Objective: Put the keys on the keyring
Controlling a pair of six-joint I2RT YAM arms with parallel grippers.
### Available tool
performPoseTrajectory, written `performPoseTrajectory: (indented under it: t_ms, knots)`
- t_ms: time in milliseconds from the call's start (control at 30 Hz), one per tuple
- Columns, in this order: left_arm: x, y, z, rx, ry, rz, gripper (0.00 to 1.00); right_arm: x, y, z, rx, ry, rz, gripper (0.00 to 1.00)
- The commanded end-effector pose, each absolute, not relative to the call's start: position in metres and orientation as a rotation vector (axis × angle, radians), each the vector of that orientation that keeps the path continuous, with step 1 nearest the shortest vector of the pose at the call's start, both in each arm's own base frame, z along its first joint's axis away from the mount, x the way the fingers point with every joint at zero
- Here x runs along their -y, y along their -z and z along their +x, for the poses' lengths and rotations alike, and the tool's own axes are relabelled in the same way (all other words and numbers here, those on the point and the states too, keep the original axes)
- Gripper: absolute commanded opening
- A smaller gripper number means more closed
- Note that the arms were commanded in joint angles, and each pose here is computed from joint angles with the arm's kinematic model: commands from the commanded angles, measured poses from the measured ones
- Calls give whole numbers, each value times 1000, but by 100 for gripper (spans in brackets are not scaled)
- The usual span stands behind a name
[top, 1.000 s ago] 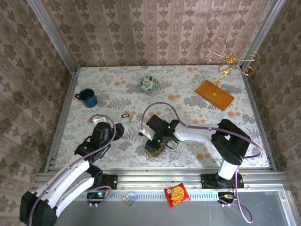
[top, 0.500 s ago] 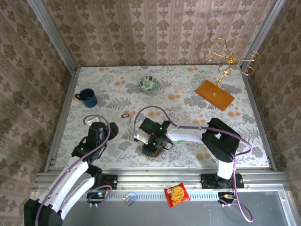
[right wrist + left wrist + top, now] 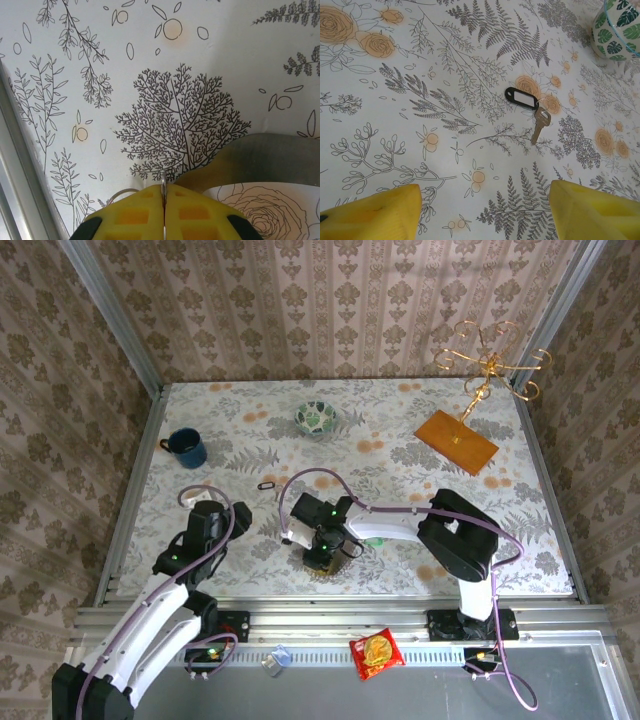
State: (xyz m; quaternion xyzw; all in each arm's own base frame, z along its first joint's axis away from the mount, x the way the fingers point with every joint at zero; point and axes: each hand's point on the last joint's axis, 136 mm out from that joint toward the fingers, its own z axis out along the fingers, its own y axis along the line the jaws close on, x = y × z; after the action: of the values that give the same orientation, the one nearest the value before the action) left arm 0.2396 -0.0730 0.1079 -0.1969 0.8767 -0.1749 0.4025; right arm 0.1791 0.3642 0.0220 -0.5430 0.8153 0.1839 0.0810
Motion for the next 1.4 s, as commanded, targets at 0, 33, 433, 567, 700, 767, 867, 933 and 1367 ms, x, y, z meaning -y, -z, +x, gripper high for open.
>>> performPoseTrajectory:
  t_ms: [0, 33, 433, 567, 700, 767, 867, 933, 1367]
  knots:
    - [72, -108, 239, -2207, 452, -512, 68, -365, -23, 178, -2436, -529, -1647, 5]
    - [72, -108, 240, -2205, 452, -512, 68, -366, -24, 179, -2431, -532, -1642, 4]
    - [98, -154, 252, -2105, 519, -191, 65, -370, -96, 199, -2199, -562, -1496, 0]
    - [118, -182, 253, -2019, 567, 22, 62, -364, -134, 210, -2111, -611, -1402, 0]
    - [137, -207, 251, -1916, 615, 203, 59, -356, -169, 216, -1990, -699, -1352, 0]
    - [147, -217, 247, -1856, 632, 308, 57, -350, -187, 220, -1909, -734, -1328, 0]
    - [164, -227, 238, -1770, 643, 479, 53, -340, -211, 219, -1769, -786, -1326, 0]
    - [183, -232, 225, -1689, 664, 640, 52, -336, -220, 220, -1702, -793, -1324, 0]
    - [243, -227, 173, -1382, 682, 1207, 39, -328, -226, 205, -1551, -835, -1442, 0]
